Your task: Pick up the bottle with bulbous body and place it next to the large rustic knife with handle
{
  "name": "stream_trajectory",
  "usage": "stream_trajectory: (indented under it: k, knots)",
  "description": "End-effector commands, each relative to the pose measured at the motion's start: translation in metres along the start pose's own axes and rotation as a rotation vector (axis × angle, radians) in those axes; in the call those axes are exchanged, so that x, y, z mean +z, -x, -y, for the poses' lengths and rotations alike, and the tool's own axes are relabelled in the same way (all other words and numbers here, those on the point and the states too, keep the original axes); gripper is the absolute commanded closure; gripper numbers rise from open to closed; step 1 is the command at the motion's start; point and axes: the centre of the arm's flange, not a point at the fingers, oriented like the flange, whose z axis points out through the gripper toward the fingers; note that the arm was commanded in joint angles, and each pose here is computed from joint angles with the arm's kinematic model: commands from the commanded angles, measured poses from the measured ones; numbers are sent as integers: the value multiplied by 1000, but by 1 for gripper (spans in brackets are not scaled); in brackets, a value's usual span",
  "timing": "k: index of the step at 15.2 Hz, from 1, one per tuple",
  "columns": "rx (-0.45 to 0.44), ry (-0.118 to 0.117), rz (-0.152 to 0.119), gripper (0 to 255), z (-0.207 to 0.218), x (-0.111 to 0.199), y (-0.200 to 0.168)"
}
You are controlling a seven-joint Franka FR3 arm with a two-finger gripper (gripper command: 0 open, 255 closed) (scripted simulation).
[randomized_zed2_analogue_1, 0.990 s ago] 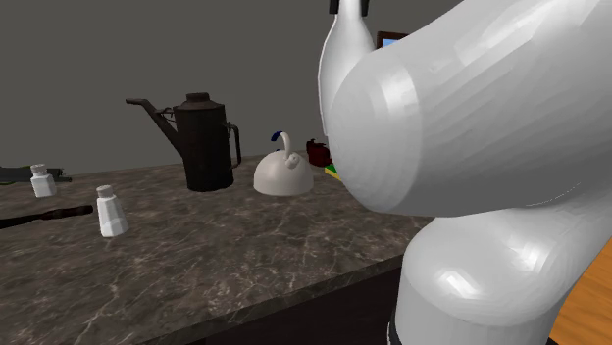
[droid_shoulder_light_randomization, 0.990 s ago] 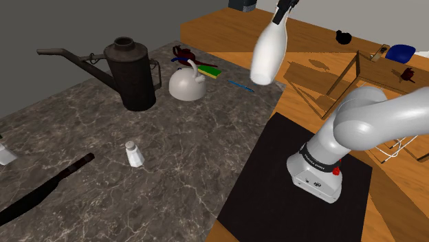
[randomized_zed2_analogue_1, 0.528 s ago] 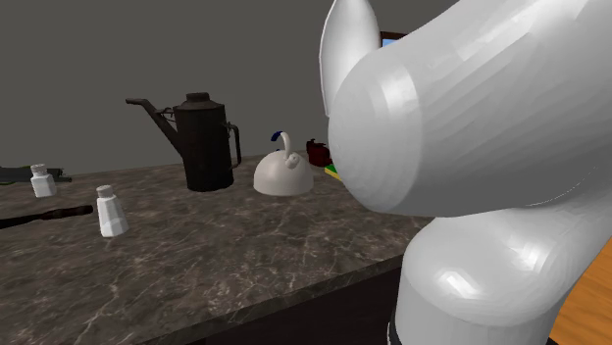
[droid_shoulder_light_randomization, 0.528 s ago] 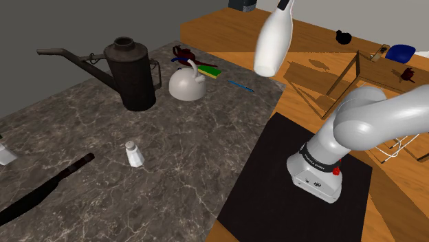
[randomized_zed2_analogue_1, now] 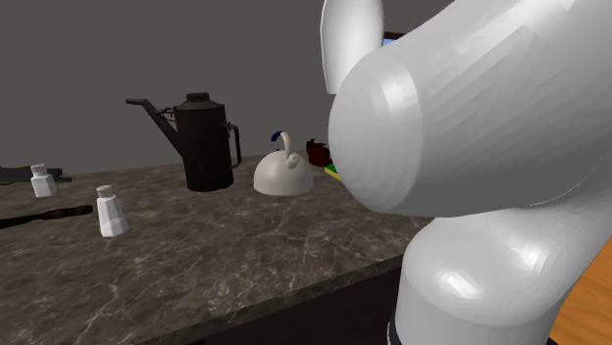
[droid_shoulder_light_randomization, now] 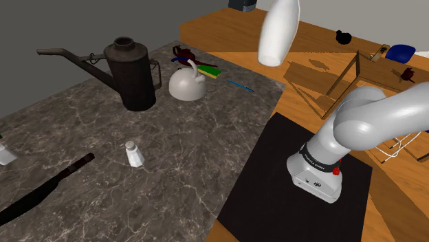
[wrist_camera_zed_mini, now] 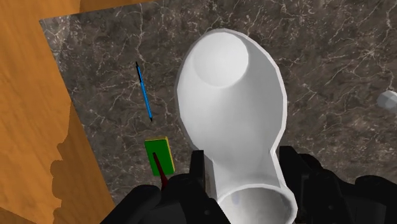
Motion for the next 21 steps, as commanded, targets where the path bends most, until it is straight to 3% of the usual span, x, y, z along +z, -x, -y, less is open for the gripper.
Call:
stream_trajectory:
  k: [1,3,21]
  knots:
    - [0,0,0,255,0,-11,-3]
    - [0,0,0,255,0,-18,-4]
    - [0,0,0,255,193,86,-95]
